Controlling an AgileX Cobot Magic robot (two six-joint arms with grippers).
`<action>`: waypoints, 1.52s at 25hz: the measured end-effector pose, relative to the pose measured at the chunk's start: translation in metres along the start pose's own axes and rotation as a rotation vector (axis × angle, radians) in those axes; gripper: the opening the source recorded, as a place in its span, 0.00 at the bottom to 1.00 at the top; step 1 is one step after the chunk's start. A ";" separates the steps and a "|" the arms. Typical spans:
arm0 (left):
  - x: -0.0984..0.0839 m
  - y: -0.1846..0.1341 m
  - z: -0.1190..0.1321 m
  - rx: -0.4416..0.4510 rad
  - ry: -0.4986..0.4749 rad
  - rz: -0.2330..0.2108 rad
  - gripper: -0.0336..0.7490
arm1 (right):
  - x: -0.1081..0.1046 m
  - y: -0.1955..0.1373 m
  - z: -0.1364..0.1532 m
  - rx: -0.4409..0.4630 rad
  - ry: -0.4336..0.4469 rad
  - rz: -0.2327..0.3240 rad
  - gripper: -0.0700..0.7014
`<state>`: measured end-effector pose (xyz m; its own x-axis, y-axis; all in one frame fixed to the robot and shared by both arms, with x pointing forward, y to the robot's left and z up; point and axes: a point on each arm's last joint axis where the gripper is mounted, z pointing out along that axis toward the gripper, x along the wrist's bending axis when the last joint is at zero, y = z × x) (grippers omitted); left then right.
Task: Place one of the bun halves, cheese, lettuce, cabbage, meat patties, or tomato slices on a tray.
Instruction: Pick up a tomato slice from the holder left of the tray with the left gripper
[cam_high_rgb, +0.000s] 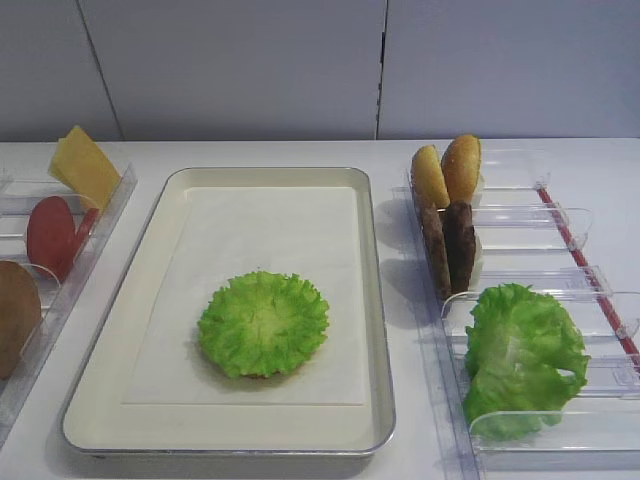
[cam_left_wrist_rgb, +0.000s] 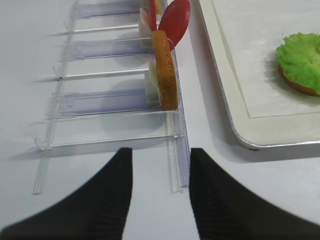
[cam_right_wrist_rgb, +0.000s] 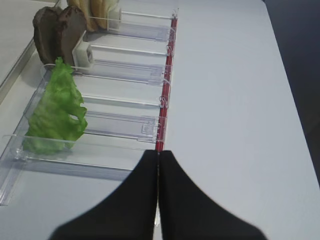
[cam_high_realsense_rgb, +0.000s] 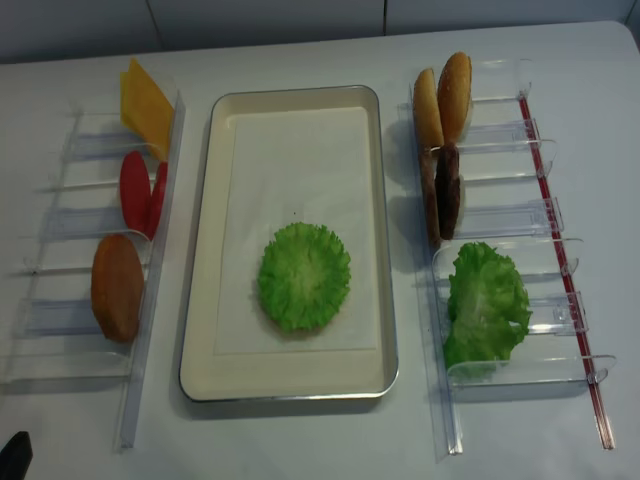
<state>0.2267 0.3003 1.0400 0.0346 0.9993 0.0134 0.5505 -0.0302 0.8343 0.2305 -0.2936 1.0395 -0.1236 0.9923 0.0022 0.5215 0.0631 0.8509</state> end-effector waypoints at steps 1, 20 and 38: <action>0.000 0.000 0.000 0.000 0.000 0.000 0.37 | 0.000 0.000 0.000 0.000 0.000 0.000 0.43; -0.002 0.049 0.015 0.078 -0.041 0.002 0.41 | 0.000 0.000 0.000 0.000 0.000 0.000 0.43; -0.015 0.183 0.194 0.501 -0.171 0.069 0.55 | 0.000 0.000 0.000 0.000 0.000 0.000 0.43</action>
<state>0.4883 0.2753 1.0854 0.1974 0.9781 -0.0664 0.8717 -0.1442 0.4683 0.2305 -0.2936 1.0395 -0.1236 0.9923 0.0022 0.5215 0.0631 0.8509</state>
